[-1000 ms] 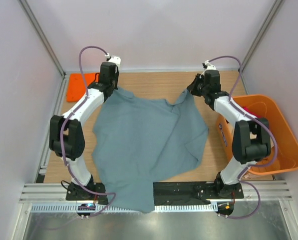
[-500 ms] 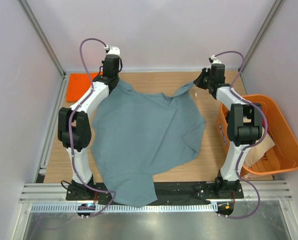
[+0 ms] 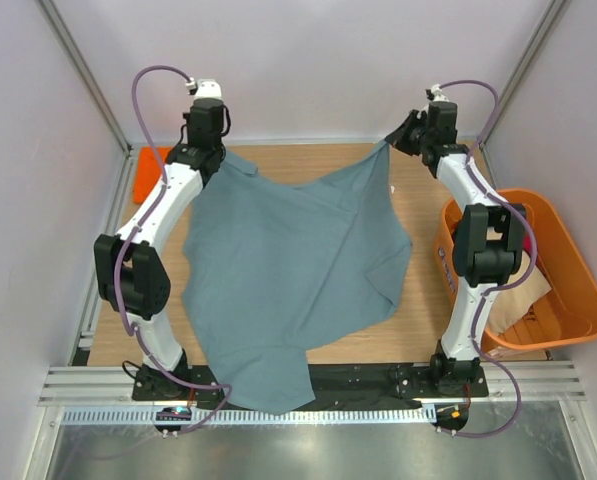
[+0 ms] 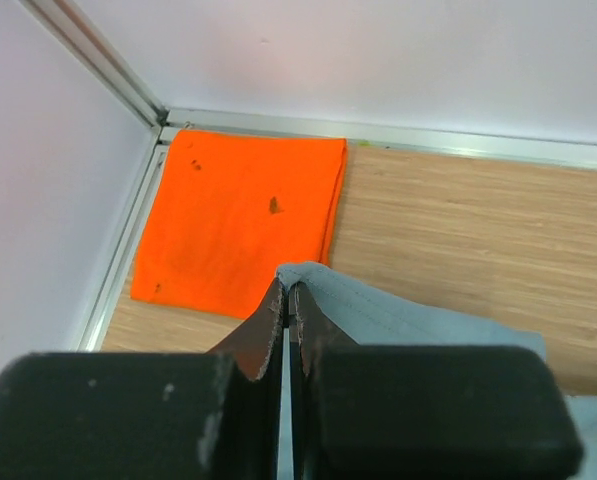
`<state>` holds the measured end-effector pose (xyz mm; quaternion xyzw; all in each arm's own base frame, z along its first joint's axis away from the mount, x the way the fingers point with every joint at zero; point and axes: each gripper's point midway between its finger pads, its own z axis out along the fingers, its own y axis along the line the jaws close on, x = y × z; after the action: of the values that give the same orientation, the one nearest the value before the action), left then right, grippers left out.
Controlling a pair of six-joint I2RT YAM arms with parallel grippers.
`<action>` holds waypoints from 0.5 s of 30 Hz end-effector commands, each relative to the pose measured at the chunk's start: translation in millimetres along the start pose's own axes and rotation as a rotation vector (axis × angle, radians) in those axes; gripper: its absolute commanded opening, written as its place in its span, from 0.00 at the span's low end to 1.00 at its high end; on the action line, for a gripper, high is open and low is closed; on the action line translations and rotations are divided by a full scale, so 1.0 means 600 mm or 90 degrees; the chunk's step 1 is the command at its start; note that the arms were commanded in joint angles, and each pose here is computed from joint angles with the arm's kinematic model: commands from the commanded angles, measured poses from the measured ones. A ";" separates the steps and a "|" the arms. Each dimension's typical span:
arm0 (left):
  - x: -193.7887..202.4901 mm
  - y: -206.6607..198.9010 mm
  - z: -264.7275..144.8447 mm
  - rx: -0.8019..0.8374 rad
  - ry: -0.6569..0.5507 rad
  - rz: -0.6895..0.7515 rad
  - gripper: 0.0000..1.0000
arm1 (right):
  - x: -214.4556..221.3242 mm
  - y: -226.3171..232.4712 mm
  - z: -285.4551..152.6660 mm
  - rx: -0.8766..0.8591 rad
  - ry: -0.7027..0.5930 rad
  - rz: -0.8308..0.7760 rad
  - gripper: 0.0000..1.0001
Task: Fold and stack the t-shirts
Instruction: Flatten the tshirt out
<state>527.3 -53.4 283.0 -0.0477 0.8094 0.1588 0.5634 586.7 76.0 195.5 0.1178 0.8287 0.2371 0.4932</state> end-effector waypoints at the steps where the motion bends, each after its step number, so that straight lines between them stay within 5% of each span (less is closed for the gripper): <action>1: -0.028 0.044 -0.015 -0.044 -0.006 -0.021 0.00 | -0.048 -0.017 -0.018 0.014 -0.026 0.025 0.01; 8: -0.073 0.088 -0.047 -0.070 -0.026 -0.062 0.00 | -0.085 -0.008 -0.067 0.000 -0.056 0.035 0.01; 15: -0.275 0.123 -0.173 0.026 -0.190 -0.215 0.00 | -0.182 0.093 -0.195 -0.071 -0.148 0.009 0.01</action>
<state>514.1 -34.8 352.1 -0.1013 0.7944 0.1362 0.5832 563.6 35.4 227.1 0.1688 0.8226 0.2417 0.4863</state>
